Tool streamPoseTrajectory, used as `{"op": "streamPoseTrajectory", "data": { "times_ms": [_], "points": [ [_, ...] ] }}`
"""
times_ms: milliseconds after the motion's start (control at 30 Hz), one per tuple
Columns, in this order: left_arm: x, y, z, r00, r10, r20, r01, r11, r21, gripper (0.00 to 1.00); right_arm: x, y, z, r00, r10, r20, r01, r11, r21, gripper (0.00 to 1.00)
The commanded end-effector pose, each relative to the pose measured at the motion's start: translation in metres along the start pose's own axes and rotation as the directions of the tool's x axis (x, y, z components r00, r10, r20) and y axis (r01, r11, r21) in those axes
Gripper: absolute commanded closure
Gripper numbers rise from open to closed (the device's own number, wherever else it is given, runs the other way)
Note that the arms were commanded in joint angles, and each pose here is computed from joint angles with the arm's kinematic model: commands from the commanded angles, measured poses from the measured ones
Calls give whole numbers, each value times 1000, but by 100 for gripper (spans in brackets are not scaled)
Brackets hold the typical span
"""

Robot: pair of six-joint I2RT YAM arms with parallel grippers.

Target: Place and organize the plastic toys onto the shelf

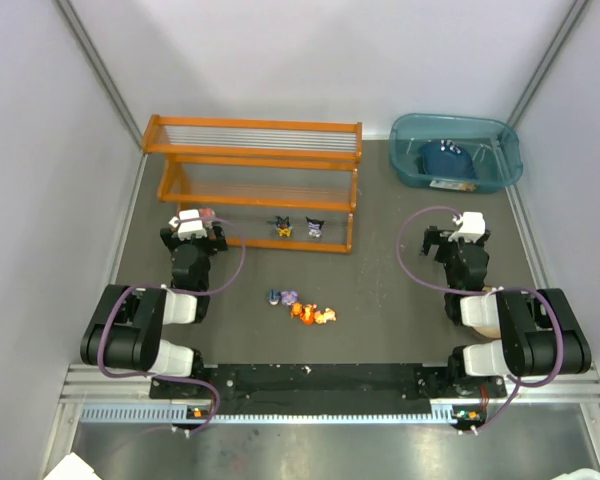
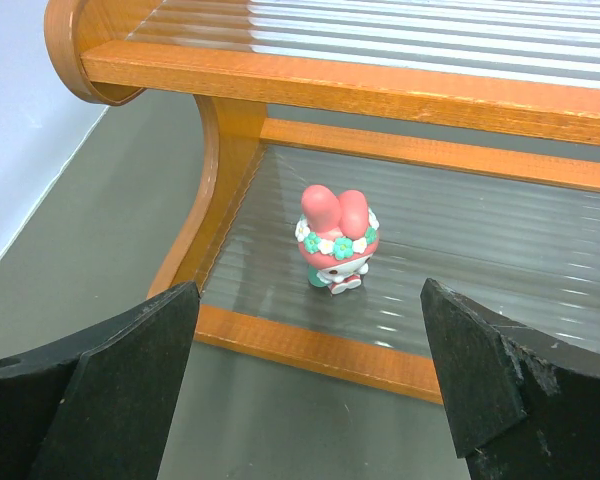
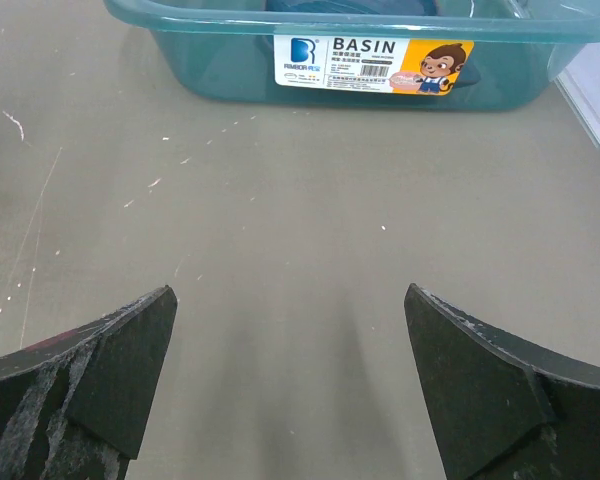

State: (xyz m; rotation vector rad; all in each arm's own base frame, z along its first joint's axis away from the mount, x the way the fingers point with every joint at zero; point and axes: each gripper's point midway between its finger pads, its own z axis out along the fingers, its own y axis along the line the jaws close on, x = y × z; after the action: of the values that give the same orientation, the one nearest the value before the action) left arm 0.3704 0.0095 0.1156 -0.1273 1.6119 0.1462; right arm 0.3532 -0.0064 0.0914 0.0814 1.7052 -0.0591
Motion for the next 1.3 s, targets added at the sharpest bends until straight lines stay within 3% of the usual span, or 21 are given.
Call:
{"op": "streamPoseTrajectory", "data": {
  "times_ms": [0, 400, 500, 600, 667, 833, 1000, 1067, 1133, 1167, 1233, 1267],
  "points": [
    [-13, -1, 3, 999, -14, 50, 14, 1000, 2, 1, -23, -1, 8, 998, 10, 67, -10, 1000, 1, 1],
    [-13, -1, 3, 999, -15, 52, 15, 1000, 3, 1, -24, -2, 8, 997, 12, 72, -12, 1000, 8, 1],
    [-26, 2, -4, 995, -23, 94, 24, 1000, -13, 1, -30, -21, 0, 990, 67, 124, -82, 989, 120, 1],
    [-35, 9, -11, 996, -26, 85, 32, 997, -75, 1, -28, -32, -10, 986, 94, 140, -118, 977, 177, 1],
    [-25, 12, -13, 999, -43, 2, 43, 993, -106, 1, -31, -33, -10, 984, 87, 156, -115, 978, 176, 1],
    [-49, 1, -26, 995, -96, -1, 96, 993, -65, 1, -34, -33, -19, 976, 90, 197, -123, 979, 164, 1],
    [-64, -9, -43, 994, -108, 9, 109, 994, -24, 1, -37, -31, -15, 979, 78, 187, -109, 981, 160, 1],
    [-69, -15, -46, 994, -111, 3, 111, 994, 8, 1, -29, -31, -13, 990, 72, 125, -95, 978, 184, 1],
    [-66, -20, -50, 994, -108, -24, 109, 994, 32, 1, -50, -41, -7, 988, 96, 123, -125, 957, 263, 1],
    [-70, -23, -53, 991, -130, -20, 131, 990, 48, 1, -39, -42, -8, 995, 88, 52, -99, 955, 279, 1],
    [-67, -28, -57, 988, -143, -55, 146, 987, 71, 1, -59, -42, -8, 991, 99, 93, -122, 953, 277, 1],
    [-69, -30, -61, 983, -168, -68, 173, 982, 77, 1, -47, -41, -12, 992, 121, 37, -127, 951, 281, 1]
  ]
}}
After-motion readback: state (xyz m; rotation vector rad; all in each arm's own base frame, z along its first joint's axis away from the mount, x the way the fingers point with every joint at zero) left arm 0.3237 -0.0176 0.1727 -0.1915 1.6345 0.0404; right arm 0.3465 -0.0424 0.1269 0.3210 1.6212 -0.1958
